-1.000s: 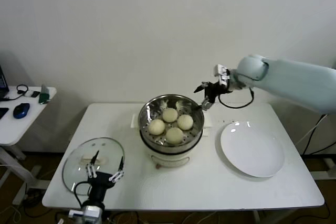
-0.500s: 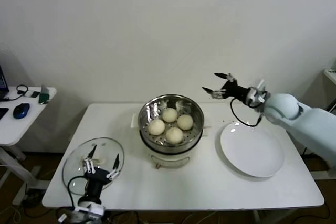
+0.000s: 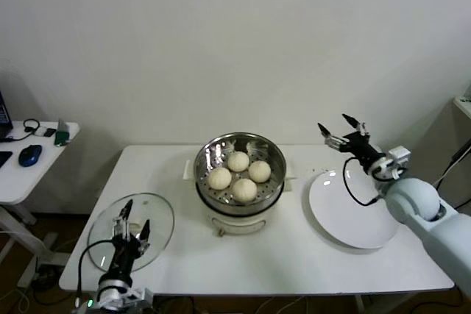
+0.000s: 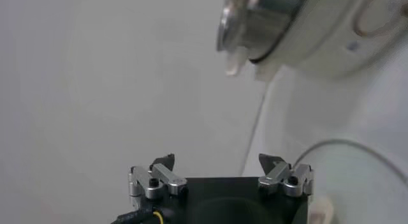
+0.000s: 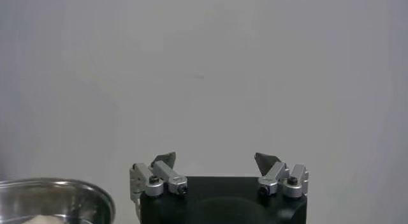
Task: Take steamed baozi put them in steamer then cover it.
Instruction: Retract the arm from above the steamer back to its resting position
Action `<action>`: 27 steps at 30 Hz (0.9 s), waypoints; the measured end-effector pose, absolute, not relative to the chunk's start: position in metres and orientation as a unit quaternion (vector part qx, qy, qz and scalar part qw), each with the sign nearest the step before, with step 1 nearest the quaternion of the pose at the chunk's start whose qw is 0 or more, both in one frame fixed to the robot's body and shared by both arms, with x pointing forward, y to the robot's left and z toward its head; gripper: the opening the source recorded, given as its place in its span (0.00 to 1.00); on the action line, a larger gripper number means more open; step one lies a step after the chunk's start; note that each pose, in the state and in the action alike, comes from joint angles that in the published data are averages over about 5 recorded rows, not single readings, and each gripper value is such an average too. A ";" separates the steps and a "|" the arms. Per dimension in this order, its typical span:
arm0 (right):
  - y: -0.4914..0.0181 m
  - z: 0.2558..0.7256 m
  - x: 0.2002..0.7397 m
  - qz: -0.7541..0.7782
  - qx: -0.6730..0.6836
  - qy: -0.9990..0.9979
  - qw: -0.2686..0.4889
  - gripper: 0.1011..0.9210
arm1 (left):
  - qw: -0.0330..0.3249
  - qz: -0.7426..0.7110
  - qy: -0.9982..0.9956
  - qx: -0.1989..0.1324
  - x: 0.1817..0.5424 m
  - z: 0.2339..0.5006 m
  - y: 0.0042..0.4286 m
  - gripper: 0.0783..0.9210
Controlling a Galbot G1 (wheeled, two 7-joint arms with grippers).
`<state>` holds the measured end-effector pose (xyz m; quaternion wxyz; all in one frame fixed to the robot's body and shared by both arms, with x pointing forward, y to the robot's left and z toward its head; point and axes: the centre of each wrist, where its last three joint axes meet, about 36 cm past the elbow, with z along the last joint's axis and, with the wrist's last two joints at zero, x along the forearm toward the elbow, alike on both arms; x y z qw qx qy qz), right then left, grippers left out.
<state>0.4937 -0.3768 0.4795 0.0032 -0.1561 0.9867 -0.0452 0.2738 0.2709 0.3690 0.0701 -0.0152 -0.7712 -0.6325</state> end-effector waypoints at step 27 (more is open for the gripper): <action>-0.422 0.402 0.375 0.011 -0.012 0.999 -0.052 0.88 | 0.116 -0.783 -0.610 -0.039 0.310 0.294 0.309 0.88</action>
